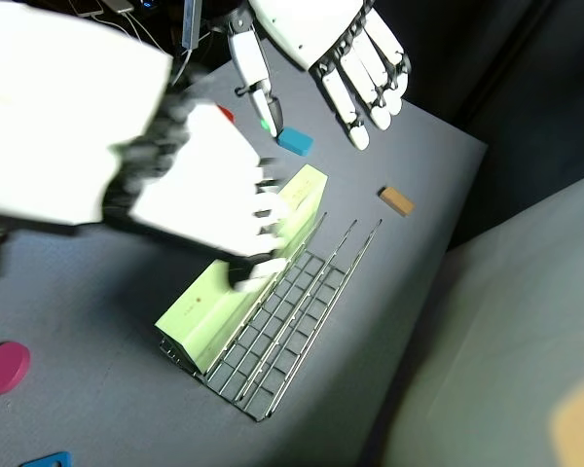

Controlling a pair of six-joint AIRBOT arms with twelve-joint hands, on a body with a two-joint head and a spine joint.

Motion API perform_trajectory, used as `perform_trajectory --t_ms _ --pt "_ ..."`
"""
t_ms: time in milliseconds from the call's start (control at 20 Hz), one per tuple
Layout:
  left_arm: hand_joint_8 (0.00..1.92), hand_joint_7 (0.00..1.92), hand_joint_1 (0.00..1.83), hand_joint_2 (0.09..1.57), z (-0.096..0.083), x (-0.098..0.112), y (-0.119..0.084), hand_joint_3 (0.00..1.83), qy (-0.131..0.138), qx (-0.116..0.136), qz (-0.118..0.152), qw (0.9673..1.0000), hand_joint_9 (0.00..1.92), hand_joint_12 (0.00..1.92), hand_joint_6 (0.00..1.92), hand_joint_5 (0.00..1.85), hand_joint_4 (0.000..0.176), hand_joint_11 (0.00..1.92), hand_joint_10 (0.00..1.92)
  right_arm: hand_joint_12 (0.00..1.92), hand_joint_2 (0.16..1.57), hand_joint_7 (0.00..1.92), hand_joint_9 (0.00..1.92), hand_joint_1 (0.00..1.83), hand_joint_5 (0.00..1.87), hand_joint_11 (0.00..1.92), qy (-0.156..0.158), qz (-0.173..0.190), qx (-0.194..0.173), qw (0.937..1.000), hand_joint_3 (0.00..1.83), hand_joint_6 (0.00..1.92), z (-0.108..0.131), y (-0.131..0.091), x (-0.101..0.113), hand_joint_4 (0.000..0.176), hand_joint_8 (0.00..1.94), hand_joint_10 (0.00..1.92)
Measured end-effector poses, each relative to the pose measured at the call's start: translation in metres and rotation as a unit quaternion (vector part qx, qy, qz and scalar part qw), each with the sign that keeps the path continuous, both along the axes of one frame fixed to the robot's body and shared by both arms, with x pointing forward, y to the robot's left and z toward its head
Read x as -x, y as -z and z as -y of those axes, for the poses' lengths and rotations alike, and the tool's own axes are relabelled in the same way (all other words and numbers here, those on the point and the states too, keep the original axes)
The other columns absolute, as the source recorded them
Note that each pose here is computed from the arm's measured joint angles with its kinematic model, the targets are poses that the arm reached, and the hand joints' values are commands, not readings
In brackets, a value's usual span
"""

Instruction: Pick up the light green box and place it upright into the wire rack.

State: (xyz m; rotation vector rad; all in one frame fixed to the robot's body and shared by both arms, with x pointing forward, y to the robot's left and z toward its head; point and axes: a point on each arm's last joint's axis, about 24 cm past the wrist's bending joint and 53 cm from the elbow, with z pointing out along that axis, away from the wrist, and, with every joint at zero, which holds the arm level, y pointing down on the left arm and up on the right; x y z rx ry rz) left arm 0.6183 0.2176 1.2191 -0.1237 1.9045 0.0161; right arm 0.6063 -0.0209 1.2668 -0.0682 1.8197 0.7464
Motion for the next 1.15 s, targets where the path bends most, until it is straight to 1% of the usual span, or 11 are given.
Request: perform_trajectory --t_ms 100,250,300,350,400,450,650,700,750,800,1150 --pt "0.02 0.65 0.4 1.1 0.01 -0.002 0.002 0.0 0.011 0.006 -0.001 0.9999 0.69 0.87 0.01 0.53 0.026 0.36 0.05 1.62 1.11 0.94 0.59 0.58 0.99 0.58 0.007 -0.01 -0.003 0.9999 0.0 0.18 0.008 0.003 0.006 0.0 0.23 1.08" --pt "0.01 0.7 0.43 1.09 0.023 -0.004 0.01 0.0 0.021 0.01 -0.01 0.9997 0.76 0.86 0.0 0.57 0.015 0.42 0.04 1.66 1.12 0.89 0.59 0.59 0.98 0.6 0.016 -0.051 -0.015 0.9985 0.0 0.34 0.018 0.017 0.017 0.0 0.45 1.21" --pt "0.05 0.92 0.53 1.08 0.029 -0.006 0.009 0.0 0.028 0.011 -0.007 0.9995 0.88 1.13 0.03 0.78 0.0 0.77 0.52 1.78 1.13 0.9 0.81 0.66 0.96 0.87 0.017 -0.052 -0.013 0.9984 0.0 1.04 0.021 0.019 0.022 0.0 1.07 1.54" --pt "1.02 0.89 0.64 1.1 0.032 -0.006 0.008 0.0 0.033 0.01 -0.004 0.9994 0.91 1.76 0.37 0.94 0.0 1.0 1.54 1.89 1.16 0.99 1.11 0.73 0.97 1.26 0.018 -0.05 -0.013 0.9985 0.01 1.74 0.023 0.018 0.023 0.0 1.77 1.84" --pt "1.5 0.83 0.66 1.11 0.037 -0.007 0.007 0.0 0.038 0.011 -0.002 0.9992 0.92 1.89 0.95 0.8 0.0 1.09 1.85 1.92 1.17 1.04 1.18 0.76 1.01 1.34 0.019 -0.047 -0.011 0.9986 0.01 1.89 0.025 0.017 0.023 0.0 1.91 1.91" --pt "1.91 0.82 0.65 1.13 0.044 -0.006 0.007 0.0 0.044 0.02 -0.002 0.9988 1.01 1.92 1.77 0.63 0.0 1.19 1.92 1.92 1.19 1.11 1.2 0.76 1.08 1.4 0.021 -0.047 -0.011 0.9986 0.01 1.92 0.027 0.018 0.023 0.0 1.94 1.92" --pt "1.92 1.12 0.61 1.18 0.057 -0.002 0.007 0.0 0.052 0.023 0.0 0.9984 1.21 1.92 1.92 0.99 0.0 1.33 1.92 1.92 1.33 1.38 1.59 0.72 1.26 1.77 0.02 -0.056 -0.005 0.9982 0.01 1.92 0.027 0.026 0.025 0.0 1.94 1.92" --pt "1.92 1.19 0.63 1.19 0.061 0.001 0.007 0.0 0.057 0.027 0.0 0.998 1.27 1.92 1.92 1.07 0.0 1.38 1.92 1.92 1.36 1.44 1.67 0.72 1.31 1.83 0.018 -0.055 -0.005 0.9983 0.0 1.92 0.027 0.026 0.025 0.039 1.94 1.92" --pt "1.92 1.27 0.63 1.22 0.064 0.004 0.009 0.01 0.061 0.027 -0.003 0.9978 1.34 1.92 1.92 1.15 0.0 1.46 1.92 1.92 1.38 1.49 1.72 0.75 1.35 1.87 0.017 -0.054 -0.005 0.9984 0.0 1.92 0.026 0.026 0.025 0.149 1.94 1.92" --pt "1.92 1.31 0.59 1.26 0.069 0.009 0.012 0.01 0.064 0.032 -0.01 0.9974 1.39 1.92 1.92 1.18 0.0 1.51 1.92 1.92 1.38 1.52 1.72 0.77 1.36 1.87 0.018 -0.054 -0.005 0.9984 0.0 1.92 0.027 0.026 0.025 0.171 1.94 1.92" --pt "1.92 1.39 0.56 1.34 0.073 0.016 0.011 0.0 0.066 0.032 -0.008 0.9973 1.44 1.92 1.92 1.22 0.0 1.59 1.92 1.92 1.38 1.54 1.71 0.81 1.37 1.85 0.014 -0.047 0.006 0.9988 0.0 1.92 0.026 0.026 0.025 0.176 1.94 1.92"
